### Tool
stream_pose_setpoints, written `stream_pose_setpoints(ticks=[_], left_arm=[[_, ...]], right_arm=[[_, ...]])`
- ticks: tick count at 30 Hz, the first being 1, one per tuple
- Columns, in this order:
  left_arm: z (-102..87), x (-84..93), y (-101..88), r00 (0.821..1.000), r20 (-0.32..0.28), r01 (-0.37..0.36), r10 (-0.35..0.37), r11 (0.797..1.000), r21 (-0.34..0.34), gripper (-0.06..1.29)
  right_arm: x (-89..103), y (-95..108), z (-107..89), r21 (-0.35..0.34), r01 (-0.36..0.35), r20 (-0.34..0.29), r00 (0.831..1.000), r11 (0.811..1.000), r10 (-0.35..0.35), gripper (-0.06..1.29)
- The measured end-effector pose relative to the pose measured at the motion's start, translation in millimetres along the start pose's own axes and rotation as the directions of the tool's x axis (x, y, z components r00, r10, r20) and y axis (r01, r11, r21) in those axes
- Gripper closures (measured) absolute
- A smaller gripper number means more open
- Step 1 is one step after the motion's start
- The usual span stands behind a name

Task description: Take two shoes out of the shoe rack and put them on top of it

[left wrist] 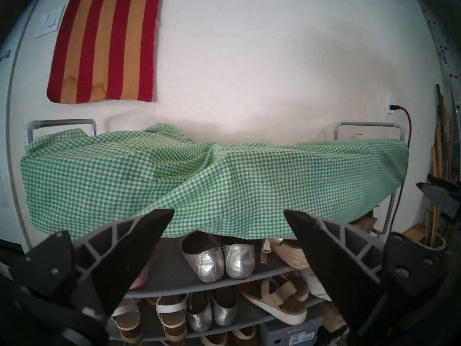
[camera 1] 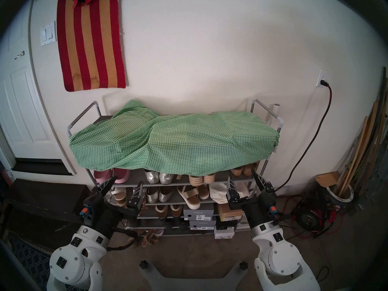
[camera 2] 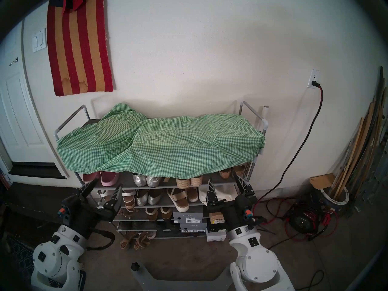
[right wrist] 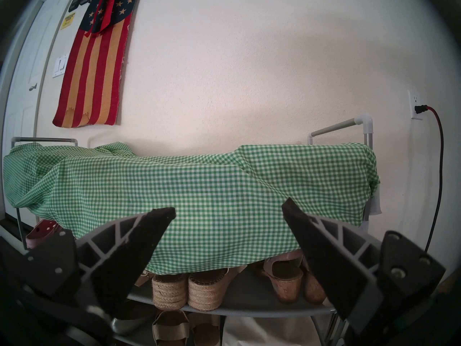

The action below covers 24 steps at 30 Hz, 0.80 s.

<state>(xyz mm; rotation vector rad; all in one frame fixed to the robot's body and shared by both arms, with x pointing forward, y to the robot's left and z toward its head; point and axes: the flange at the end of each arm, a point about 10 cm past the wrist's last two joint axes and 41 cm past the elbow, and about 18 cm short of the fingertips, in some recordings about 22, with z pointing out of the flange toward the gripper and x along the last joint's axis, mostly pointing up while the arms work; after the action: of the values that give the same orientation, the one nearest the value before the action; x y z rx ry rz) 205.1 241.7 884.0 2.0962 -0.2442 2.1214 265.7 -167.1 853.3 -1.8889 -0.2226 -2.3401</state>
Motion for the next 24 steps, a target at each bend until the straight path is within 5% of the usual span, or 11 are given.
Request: stream_pose_setpoints(ticks=[12, 24], left_arm=[[-15.0, -49.6, -7.8, 0.983, 0.096, -0.142, 0.157, 0.979, -0.146, -0.03], [-7.1, -106.4, -21.4, 0.922, 0.061, -0.357, 0.383, 0.9, -0.248, -0.03]], right_arm=[[-0.1, 0, -0.1, 0.0, 0.0, 0.0, 1.0, 1.0, 0.0, 0.0], [-0.2, 0, -0.2, 0.0, 0.0, 0.001, 1.0, 1.0, 0.0, 0.0]])
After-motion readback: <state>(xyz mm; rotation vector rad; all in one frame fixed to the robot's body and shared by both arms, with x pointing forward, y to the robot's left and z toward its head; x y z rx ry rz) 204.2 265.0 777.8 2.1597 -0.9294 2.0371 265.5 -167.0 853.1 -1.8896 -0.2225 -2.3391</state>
